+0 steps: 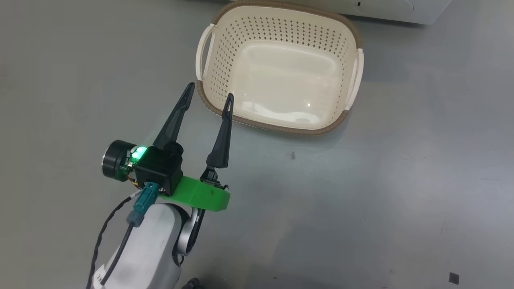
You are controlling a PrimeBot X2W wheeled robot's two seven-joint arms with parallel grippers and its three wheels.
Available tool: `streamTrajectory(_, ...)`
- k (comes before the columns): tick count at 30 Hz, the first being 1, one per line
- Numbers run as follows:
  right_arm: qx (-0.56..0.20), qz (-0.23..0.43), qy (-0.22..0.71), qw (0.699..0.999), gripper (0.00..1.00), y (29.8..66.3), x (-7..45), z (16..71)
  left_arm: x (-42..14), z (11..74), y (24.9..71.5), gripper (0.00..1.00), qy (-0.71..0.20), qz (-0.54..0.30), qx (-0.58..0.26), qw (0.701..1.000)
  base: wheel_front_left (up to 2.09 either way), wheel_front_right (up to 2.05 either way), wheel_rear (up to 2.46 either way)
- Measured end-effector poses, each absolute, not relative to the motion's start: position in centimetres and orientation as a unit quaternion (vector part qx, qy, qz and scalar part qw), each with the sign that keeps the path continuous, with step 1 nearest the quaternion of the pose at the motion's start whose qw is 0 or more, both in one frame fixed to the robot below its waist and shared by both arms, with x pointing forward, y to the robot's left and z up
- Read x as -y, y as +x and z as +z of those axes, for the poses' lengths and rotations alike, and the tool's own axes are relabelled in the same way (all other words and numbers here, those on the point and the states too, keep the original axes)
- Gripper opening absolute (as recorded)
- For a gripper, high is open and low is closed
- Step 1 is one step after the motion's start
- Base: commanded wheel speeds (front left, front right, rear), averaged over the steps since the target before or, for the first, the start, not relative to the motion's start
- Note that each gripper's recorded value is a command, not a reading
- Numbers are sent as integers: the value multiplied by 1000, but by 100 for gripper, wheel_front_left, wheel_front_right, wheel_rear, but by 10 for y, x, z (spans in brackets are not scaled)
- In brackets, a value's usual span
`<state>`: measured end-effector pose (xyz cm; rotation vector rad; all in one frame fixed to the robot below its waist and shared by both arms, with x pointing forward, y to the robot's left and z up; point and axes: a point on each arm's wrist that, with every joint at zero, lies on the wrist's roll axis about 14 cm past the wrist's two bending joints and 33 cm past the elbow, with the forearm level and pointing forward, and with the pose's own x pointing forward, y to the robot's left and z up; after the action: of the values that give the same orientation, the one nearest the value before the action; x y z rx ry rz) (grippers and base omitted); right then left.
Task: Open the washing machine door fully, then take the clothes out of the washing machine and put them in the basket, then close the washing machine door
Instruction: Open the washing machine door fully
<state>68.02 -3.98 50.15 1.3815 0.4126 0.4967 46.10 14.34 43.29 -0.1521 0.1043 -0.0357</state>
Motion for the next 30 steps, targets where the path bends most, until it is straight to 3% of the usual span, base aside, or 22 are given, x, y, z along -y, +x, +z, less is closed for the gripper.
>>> streamTrajectory(14, -223, 257, 631, 697, 0, 701, 5, 506, -151, 428, 457, 100, -78, -7, -63, 995, 0, 0, 0)
streamTrajectory(30, -275, 283, 637, 662, 0, 698, 0, 500, -150, 428, 458, 100, -82, -7, -63, 995, 0, 0, 0)
